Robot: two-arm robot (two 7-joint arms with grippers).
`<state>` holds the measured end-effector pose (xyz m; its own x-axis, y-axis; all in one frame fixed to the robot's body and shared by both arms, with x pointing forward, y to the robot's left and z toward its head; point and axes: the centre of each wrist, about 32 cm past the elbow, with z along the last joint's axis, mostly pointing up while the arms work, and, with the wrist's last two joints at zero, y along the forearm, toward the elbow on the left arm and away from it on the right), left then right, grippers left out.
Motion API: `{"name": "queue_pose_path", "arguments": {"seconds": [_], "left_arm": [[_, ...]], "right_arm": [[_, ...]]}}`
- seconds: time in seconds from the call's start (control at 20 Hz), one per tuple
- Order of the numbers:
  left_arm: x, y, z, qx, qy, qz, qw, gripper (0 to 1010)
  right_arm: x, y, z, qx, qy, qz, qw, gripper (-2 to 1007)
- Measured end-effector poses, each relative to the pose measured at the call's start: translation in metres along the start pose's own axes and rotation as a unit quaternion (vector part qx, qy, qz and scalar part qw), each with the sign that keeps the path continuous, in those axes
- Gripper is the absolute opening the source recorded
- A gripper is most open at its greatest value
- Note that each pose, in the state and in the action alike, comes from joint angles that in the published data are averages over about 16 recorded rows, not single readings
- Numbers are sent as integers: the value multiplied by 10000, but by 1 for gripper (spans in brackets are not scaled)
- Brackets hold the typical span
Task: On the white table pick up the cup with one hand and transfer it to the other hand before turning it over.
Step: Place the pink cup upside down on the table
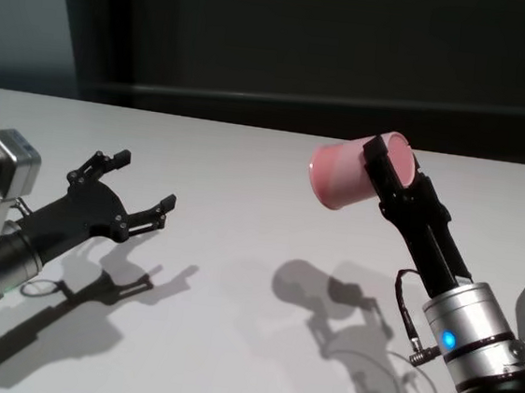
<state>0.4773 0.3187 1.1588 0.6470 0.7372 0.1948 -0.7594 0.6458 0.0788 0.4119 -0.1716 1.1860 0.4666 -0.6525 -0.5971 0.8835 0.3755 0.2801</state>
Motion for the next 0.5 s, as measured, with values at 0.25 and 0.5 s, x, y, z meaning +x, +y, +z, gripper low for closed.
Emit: {"name": "queue_pose_path", "arguments": {"seconds": [0.25,0.5], "left_arm": [[0,0,1,-1,0,0,10000,1001],[0,0,1,-1,0,-1,10000,1001]], "right_arm": [[-33,10,31,-331,-715,-184,9967,738],[-60,42,32,-635,-1274,-291,9894,738]]}}
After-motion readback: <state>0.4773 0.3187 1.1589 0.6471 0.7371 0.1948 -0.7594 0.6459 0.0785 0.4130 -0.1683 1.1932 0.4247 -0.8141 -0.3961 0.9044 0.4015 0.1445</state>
